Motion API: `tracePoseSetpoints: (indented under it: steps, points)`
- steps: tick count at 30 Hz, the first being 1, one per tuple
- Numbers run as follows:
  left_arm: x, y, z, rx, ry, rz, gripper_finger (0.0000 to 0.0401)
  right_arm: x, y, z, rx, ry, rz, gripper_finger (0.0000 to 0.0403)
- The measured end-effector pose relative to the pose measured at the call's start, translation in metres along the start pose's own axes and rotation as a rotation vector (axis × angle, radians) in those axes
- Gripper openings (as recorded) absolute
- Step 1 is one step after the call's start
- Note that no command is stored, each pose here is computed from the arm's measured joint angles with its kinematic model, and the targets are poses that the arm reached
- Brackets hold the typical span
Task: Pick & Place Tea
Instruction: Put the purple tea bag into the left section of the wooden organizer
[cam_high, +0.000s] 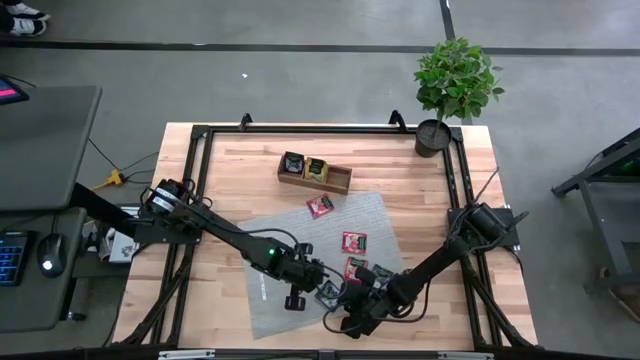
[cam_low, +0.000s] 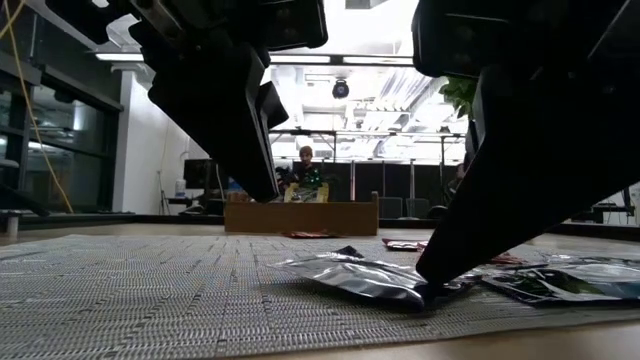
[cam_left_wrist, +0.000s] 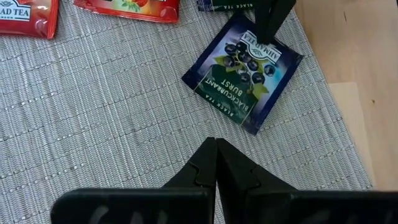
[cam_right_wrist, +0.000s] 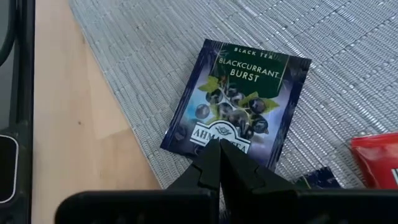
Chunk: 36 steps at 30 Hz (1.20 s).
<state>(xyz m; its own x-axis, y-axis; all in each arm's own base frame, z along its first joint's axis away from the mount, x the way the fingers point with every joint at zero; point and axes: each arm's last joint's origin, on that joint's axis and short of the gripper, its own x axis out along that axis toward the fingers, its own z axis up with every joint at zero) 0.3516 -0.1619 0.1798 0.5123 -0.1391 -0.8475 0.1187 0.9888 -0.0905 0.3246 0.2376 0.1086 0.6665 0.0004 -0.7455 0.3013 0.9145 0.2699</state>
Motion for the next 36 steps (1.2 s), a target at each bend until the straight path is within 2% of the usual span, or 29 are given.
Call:
tracePoseSetpoints:
  steps: [5,11,16,19,22,25,29,32,36]
  points:
    - [0.000,0.000,0.000,-0.027,0.003,-0.009,0.0000,0.002,-0.002,0.000,0.002,0.005,-0.011,0.0000]
    - [0.012,0.009,0.003,-0.111,0.021,-0.087,0.0008,0.004,-0.006,0.003,0.008,0.010,-0.024,0.0000]
    - [0.020,0.023,0.011,-0.158,0.013,-0.212,0.0062,0.004,-0.007,0.003,0.003,0.015,-0.033,0.0000]
    - [0.028,0.034,0.005,-0.201,0.089,-0.244,0.0109,0.005,-0.008,0.002,0.001,0.017,-0.041,0.0000]
    - [0.025,0.039,0.013,-0.216,0.058,-0.308,0.0151,0.004,-0.008,0.000,-0.008,0.024,-0.046,0.0000]
    - [0.031,0.042,0.008,-0.237,0.106,-0.343,0.0183,0.004,-0.008,-0.001,-0.012,0.019,-0.057,0.0000]
    - [0.030,0.045,0.015,-0.245,0.063,-0.410,0.0202,0.004,-0.009,0.000,-0.014,0.016,-0.064,0.0000]
    - [0.035,0.048,0.011,-0.274,0.101,-0.417,0.0204,0.004,-0.009,0.000,-0.018,0.010,-0.070,0.0000]
    - [0.033,0.049,0.016,-0.284,0.072,-0.434,0.0205,0.004,-0.009,0.000,-0.023,0.001,-0.078,0.0000]
